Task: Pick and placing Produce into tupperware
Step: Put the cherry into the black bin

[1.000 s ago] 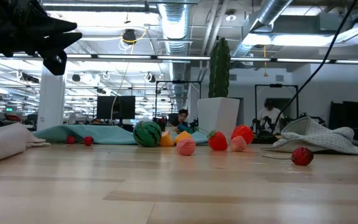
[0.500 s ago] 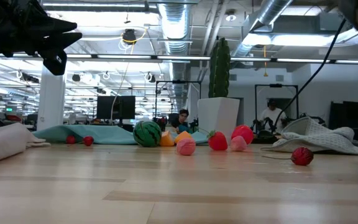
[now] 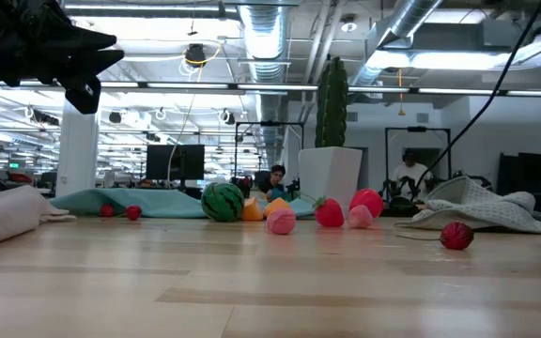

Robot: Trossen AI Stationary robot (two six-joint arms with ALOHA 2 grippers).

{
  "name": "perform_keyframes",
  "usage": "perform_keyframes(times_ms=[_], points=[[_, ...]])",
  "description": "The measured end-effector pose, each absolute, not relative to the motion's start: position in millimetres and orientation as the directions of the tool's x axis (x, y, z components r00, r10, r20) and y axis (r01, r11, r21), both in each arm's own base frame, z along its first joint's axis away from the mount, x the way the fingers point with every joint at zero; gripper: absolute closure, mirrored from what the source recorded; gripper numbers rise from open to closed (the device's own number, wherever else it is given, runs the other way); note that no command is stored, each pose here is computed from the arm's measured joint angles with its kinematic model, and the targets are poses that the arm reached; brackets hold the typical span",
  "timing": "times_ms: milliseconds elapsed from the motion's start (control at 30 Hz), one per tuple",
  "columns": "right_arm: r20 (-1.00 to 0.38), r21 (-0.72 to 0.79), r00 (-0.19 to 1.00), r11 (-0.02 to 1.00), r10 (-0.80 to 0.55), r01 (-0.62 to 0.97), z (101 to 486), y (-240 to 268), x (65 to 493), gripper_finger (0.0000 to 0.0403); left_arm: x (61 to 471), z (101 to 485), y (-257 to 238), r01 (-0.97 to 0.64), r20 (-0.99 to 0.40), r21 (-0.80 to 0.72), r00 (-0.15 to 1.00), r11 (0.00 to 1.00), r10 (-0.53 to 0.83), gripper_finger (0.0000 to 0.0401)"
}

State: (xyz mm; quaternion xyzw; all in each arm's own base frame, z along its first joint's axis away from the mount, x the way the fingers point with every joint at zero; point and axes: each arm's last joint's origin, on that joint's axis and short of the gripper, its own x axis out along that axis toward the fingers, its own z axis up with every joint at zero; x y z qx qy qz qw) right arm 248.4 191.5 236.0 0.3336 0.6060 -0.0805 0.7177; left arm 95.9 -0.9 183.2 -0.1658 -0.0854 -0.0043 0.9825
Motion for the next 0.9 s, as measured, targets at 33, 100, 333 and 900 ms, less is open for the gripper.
perform_keyframes(times_ms=[33, 100, 333, 900], points=[[-0.923, 0.379, 0.257, 0.778, 0.285, 0.502, 237, 187, 251, 0.0238, 96, 183, -1, 0.037, 0.169, -0.325, 0.985, 0.945, 0.020, 0.0316], [-0.929, 0.360, 0.261, 0.811, 0.264, 0.461, 237, 177, 256, 0.0240, 96, 183, -1, 0.037, 0.170, -0.323, 0.985, 0.946, 0.020, 0.0316], [-0.931, 0.290, 0.301, 0.917, 0.205, 0.273, 233, 142, 280, 0.0247, 96, 183, 0, 0.002, 0.170, -0.328, 0.984, 0.945, 0.057, 0.0316], [-0.972, 0.163, 0.193, 0.978, 0.136, 0.132, 181, 98, 320, 0.0271, 96, 181, 1, -0.024, 0.142, -0.322, 0.987, 0.946, 0.073, 0.0316]])
